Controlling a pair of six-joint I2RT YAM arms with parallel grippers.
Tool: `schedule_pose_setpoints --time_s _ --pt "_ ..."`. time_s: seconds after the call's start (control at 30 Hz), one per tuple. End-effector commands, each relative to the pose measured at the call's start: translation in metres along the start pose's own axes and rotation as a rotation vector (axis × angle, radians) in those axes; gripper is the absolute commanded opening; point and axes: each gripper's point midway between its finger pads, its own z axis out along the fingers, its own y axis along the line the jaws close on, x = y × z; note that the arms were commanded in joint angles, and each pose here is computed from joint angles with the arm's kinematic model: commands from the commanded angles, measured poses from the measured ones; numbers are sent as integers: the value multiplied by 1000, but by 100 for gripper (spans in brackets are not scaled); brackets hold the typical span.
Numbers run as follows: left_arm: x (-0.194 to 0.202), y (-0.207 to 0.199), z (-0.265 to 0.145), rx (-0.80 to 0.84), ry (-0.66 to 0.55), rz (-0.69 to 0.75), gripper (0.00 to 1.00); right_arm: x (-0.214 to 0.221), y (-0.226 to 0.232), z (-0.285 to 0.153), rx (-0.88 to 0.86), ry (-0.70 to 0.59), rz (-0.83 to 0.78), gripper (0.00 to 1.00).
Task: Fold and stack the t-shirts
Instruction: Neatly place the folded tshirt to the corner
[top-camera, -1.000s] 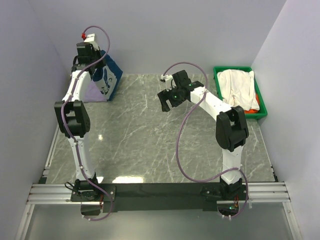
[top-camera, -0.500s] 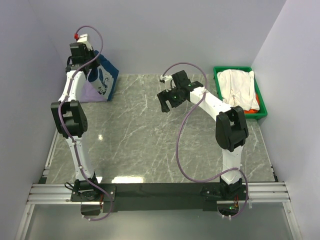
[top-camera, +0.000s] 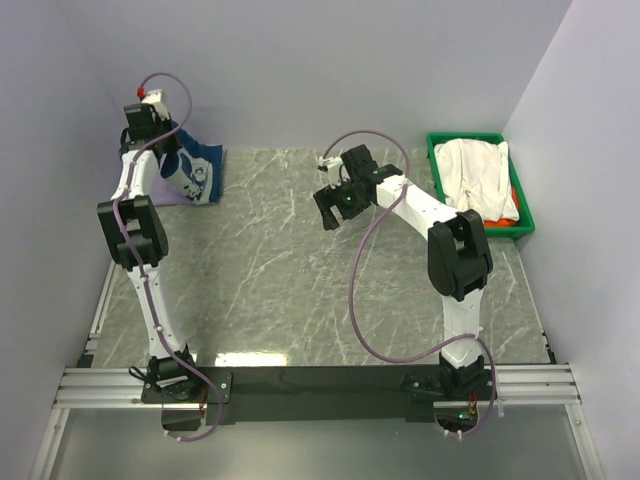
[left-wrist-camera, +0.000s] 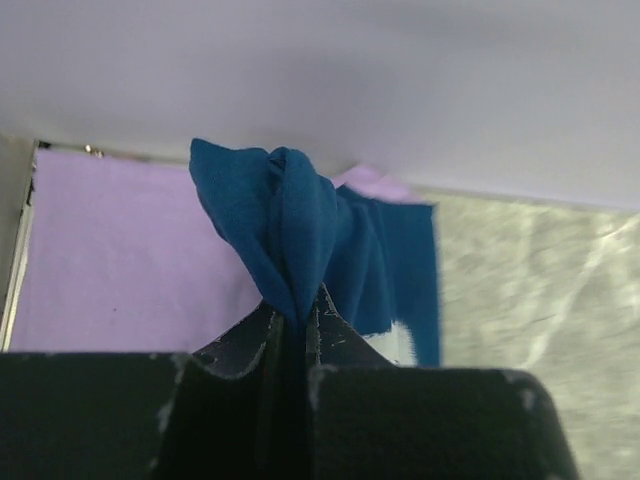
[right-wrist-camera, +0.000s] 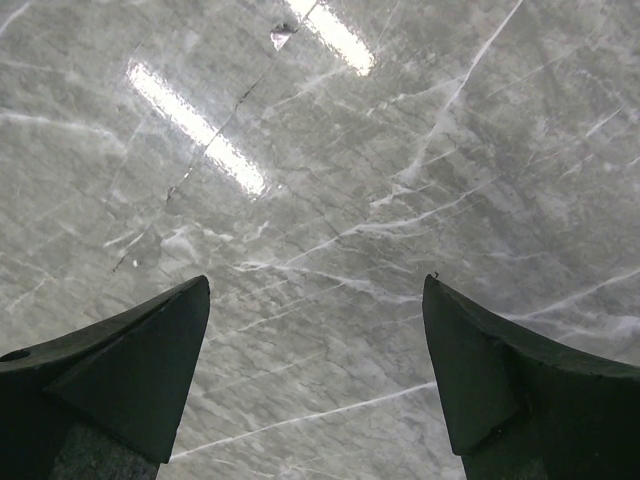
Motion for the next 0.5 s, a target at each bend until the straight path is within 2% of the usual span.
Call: schedule_pose_setpoints --time_s 0.0,0.47 --pt "-22 1 5 24 -79 112 4 -12 0 -5 10 -23 -33 93" --pt "-26 46 15 -72 -116 272 9 -4 2 -8 7 -12 -34 94"
